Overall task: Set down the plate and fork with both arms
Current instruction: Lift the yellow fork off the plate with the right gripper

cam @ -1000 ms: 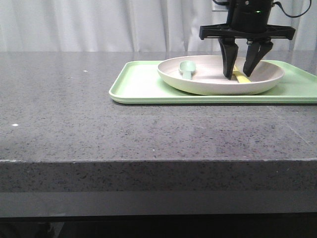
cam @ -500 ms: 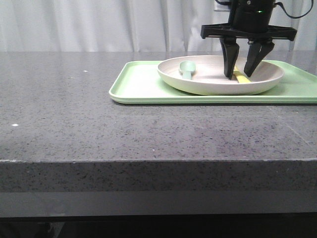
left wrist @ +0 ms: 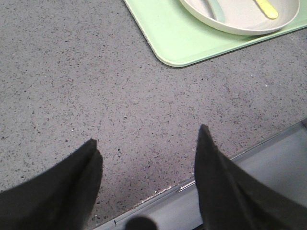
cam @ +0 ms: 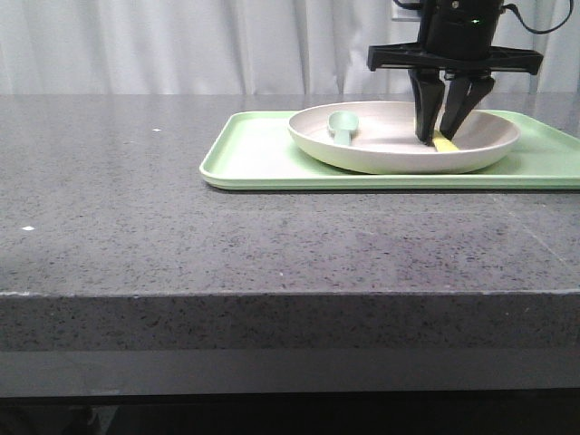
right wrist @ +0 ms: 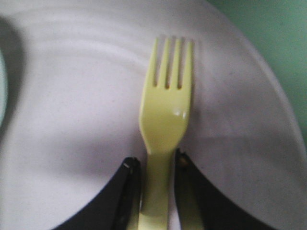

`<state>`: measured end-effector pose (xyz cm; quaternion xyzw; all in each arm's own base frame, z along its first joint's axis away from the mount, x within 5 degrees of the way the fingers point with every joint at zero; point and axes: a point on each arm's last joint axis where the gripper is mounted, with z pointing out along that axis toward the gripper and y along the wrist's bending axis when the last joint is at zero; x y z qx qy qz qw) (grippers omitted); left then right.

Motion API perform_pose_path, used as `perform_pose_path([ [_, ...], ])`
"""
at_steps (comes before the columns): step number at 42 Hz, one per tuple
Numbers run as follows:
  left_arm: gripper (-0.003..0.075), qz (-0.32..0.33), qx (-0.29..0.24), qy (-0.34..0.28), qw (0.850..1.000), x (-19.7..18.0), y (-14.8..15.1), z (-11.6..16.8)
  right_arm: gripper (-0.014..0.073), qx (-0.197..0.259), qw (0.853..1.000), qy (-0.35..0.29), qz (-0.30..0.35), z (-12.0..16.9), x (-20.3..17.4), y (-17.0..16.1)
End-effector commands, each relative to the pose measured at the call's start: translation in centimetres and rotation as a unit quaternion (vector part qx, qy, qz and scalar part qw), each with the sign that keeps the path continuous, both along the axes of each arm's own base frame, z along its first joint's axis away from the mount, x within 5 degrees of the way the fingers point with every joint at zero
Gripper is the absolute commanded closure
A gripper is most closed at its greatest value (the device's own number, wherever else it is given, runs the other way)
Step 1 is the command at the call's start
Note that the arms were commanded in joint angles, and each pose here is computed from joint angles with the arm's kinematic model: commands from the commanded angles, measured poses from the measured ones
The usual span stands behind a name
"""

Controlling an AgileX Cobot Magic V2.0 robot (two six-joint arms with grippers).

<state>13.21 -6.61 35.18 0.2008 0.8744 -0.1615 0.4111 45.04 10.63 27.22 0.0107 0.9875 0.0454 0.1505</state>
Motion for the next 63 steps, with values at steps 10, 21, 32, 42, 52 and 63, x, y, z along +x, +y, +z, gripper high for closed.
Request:
perform_pose_path([
  [10,0.0299,0.008,-0.021,-0.038,0.999,0.2,0.0,1.3,0.0457,0.001,1.000,0.005,0.003,3.3,-1.6,-0.6],
  [21,0.0299,0.008,-0.021,-0.038,0.999,0.2,0.0,1.3,0.0543,0.002,1.000,0.005,0.003,3.3,-1.6,-0.5],
  [32,0.0299,0.008,-0.021,-0.038,0.999,0.2,0.0,1.3,0.0550,0.005,1.000,-0.009,0.003,4.5,-2.1,-0.7],
  [42,0.0299,0.008,-0.021,-0.038,0.999,0.2,0.0,1.3,0.0550,0.007,0.998,-0.056,0.020,8.5,-4.0,-1.3],
  [52,0.0299,0.008,-0.021,-0.037,0.999,0.2,0.0,1.3,0.0550,0.013,0.994,-0.104,-0.006,12.5,-6.0,-4.1],
  [63,0.0299,0.006,-0.018,-0.030,0.999,0.1,0.0,1.2,0.0550,0.004,0.992,-0.118,-0.039,13.5,-6.3,-7.6],
])
